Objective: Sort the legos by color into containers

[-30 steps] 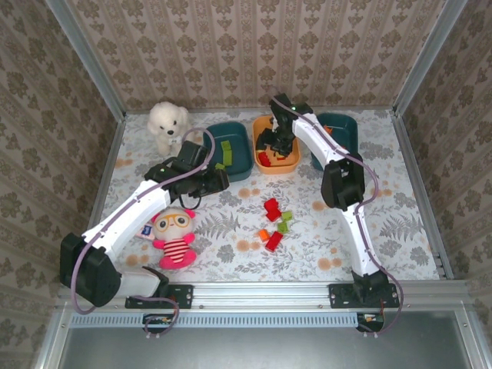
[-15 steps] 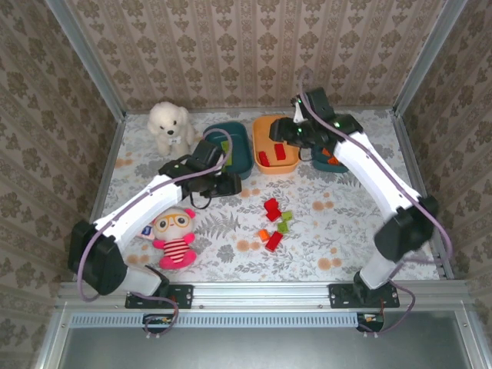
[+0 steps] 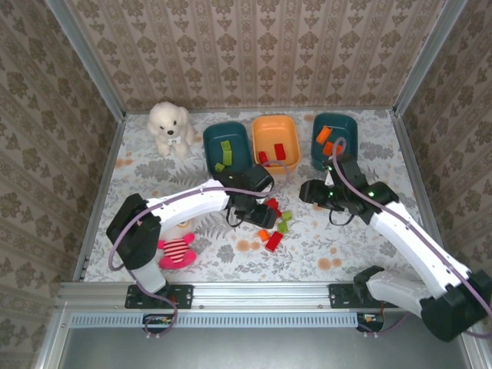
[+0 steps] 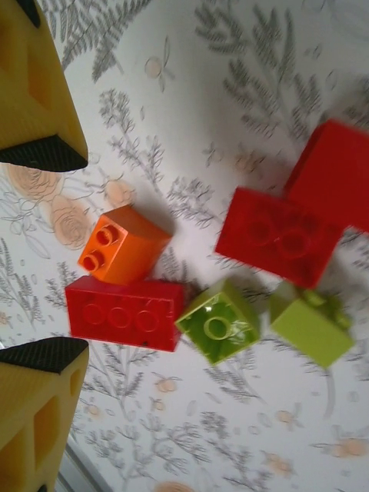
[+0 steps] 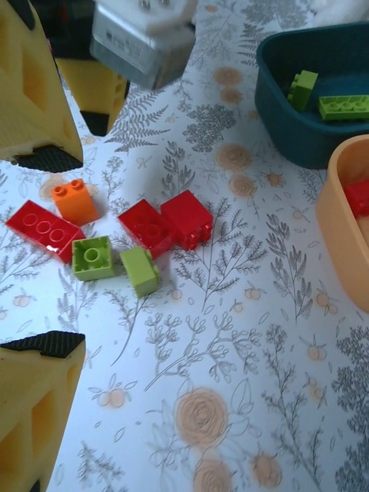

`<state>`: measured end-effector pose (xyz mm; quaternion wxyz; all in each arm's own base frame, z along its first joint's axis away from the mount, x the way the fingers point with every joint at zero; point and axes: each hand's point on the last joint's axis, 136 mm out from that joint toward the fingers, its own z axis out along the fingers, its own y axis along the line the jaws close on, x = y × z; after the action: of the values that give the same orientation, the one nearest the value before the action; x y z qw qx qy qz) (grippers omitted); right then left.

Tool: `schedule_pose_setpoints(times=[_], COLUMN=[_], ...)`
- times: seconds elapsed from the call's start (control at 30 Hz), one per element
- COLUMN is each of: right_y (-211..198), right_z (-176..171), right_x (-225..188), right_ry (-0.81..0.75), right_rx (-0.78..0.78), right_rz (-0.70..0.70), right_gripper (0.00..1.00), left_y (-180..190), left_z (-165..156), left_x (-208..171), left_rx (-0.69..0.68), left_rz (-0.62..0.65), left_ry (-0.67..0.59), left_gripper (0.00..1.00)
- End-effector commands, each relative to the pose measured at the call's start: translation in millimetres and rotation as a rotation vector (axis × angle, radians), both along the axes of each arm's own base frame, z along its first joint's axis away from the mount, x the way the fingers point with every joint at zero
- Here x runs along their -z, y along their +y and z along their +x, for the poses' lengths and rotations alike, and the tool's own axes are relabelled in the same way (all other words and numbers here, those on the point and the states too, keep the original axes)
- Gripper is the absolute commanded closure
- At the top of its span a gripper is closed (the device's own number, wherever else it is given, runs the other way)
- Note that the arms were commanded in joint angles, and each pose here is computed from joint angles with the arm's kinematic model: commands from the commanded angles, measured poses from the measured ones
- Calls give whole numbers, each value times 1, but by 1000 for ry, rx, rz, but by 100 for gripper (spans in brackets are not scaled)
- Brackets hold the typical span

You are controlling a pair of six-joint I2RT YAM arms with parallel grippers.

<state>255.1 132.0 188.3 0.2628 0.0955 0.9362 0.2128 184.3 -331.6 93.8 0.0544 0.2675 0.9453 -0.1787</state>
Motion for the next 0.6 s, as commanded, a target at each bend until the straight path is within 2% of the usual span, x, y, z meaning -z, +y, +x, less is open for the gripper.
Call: schedule_pose_setpoints(times=[0.0,0.23,0.43,0.57], right_y=[-19,-35,-45,-52], right_z=[-19,-34,-42,-50], right_x=[13,5,-10,-14], right_ry=[44,27,-10,-22], right_rx=[73,126,145,162], right_rz=[-32,-44,-59,-66], right_gripper=[40,40,40,40], left_y=[1,-32,-56,-72], left_z=[4,11,21,26], left_x=[-8,-8,-7,-3], left_rx=[25,9,-104,-50], left_rz=[20,21,48,97], left_ry=[-26,-14,27,-6], left_gripper=[38,37,36,37])
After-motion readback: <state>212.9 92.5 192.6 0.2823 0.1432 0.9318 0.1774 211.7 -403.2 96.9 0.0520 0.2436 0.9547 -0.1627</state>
